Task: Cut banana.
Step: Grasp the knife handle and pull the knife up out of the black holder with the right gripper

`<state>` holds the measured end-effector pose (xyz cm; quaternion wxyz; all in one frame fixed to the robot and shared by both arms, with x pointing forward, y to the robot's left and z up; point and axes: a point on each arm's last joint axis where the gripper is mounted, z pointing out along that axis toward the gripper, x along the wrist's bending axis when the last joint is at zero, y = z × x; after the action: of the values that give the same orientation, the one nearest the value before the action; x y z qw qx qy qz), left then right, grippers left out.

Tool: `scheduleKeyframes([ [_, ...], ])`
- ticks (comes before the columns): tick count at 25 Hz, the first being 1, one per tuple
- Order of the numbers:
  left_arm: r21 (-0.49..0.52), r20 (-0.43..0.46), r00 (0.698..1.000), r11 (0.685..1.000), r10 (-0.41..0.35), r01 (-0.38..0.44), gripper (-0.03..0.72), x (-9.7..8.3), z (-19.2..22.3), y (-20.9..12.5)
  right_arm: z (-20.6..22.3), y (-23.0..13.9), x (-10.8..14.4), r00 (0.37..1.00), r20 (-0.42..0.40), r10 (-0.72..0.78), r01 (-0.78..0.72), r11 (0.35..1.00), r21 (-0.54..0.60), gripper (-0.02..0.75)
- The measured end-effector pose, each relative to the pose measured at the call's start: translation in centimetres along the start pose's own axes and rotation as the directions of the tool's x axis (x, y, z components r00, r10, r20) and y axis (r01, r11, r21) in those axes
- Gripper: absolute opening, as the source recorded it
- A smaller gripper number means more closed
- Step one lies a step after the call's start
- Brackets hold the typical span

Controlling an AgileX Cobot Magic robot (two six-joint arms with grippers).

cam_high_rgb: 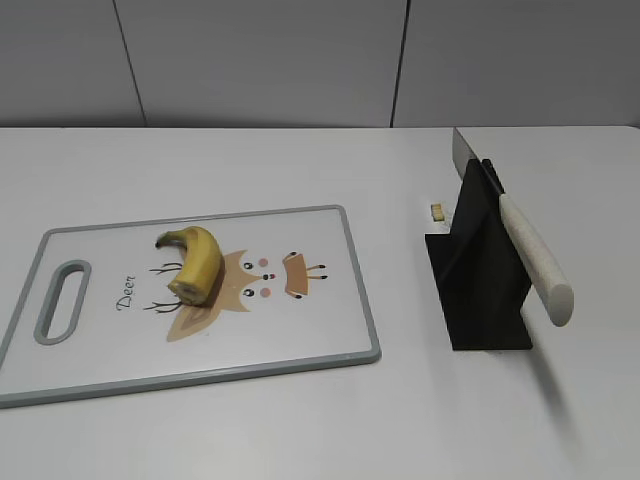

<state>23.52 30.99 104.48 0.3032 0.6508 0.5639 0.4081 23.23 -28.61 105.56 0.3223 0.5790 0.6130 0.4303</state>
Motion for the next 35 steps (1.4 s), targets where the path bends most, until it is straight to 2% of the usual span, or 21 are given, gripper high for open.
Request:
scheduleKeyframes([
  [35, 0.0, 0.003, 1.0, 1.0, -0.002, 0.002, 0.553, -0.03, 0.0, 0.0, 0.0, 0.0, 0.0, 1.0, 0.0, 0.0, 0.0, 1.0, 0.0, 0.545],
])
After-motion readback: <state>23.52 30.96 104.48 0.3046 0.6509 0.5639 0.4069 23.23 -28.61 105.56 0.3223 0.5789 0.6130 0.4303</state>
